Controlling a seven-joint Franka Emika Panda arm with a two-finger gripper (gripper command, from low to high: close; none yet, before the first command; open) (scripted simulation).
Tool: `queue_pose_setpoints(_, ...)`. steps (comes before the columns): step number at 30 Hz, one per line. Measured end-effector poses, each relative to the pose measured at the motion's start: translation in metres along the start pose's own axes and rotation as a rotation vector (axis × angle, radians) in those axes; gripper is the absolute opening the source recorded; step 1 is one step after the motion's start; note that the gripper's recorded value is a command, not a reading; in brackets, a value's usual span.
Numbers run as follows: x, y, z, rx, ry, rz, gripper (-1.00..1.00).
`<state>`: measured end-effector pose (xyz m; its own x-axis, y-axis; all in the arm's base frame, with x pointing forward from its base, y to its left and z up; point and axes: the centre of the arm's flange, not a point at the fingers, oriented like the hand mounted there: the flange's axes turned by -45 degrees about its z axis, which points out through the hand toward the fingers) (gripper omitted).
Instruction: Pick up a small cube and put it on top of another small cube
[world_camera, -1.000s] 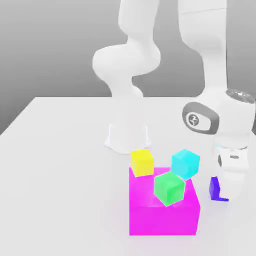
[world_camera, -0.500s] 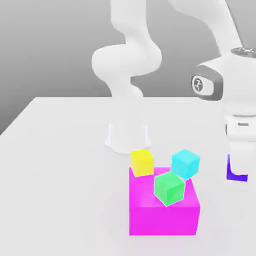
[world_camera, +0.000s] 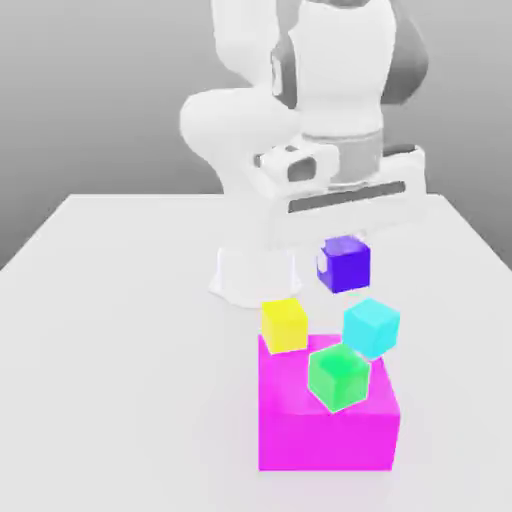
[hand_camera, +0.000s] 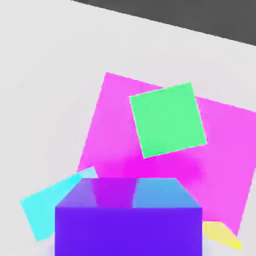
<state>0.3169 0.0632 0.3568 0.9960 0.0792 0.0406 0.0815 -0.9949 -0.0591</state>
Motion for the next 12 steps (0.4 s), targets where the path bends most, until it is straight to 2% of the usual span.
queue_pose_setpoints(3,-0.018,0.02,0.014,-0.046,-0.029,0.113,-1.0)
queue_pose_setpoints(8,-0.023,0.026,0.065,-0.058,-0.036,0.13,-1.0)
queue_pose_setpoints(9,-0.024,0.027,0.071,-0.059,-0.037,0.13,1.0)
queue_pose_setpoints(12,-0.024,0.027,0.071,-0.059,-0.037,0.13,1.0)
